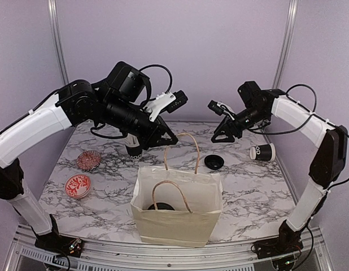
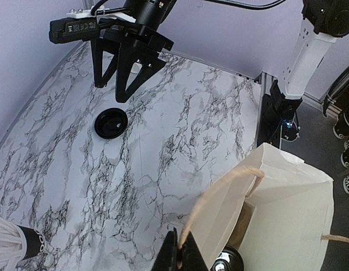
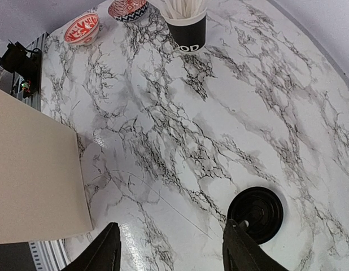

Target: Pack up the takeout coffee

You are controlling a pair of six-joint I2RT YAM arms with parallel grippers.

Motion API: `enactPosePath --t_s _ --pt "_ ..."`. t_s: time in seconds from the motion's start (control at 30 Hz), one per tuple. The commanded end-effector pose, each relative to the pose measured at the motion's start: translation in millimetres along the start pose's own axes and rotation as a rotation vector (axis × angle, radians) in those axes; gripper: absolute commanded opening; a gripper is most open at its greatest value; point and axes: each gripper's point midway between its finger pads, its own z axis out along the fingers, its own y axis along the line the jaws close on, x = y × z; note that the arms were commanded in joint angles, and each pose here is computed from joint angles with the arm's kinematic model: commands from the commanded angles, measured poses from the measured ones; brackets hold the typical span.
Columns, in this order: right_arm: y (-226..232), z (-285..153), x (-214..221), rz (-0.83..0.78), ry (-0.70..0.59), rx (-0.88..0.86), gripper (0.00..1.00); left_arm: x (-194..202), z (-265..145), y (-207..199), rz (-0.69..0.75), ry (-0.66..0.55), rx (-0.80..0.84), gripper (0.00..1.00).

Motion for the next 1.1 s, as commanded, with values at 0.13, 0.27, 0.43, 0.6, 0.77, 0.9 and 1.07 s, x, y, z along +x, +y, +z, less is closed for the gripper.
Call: enactPosePath --t_s 0.13,0.27,0.43,0.6,0.77,0.9,1.07 --pt "1 -5 -5 -0.019 -0.017 0.017 0.58 -28 5 28 0.008 -0.083 -0.054 0.0" --pt "1 -4 -4 -0.016 -0.015 0.014 0.58 -32 6 47 0.004 -0.09 -0.118 0.0" --pt "1 -2 -1 -0.011 -0.012 0.008 0.58 -33 5 66 -0.008 -0.095 -0.172 0.0" --pt "0 1 0 -0.004 -0.012 -0.003 0.58 -29 5 81 -0.015 -0.091 -0.229 0.0" --pt "1 4 1 0.005 -0.009 -0.014 0.58 -18 6 92 -0.022 -0.058 -0.286 0.37" --pt "2 3 2 0.002 -0.009 -0.014 0.58 -15 -16 76 -0.026 -0.083 -0.233 0.52" --pt "3 4 4 0.005 -0.008 -0.022 0.58 4 -53 38 0.027 -0.115 -0.099 0.7"
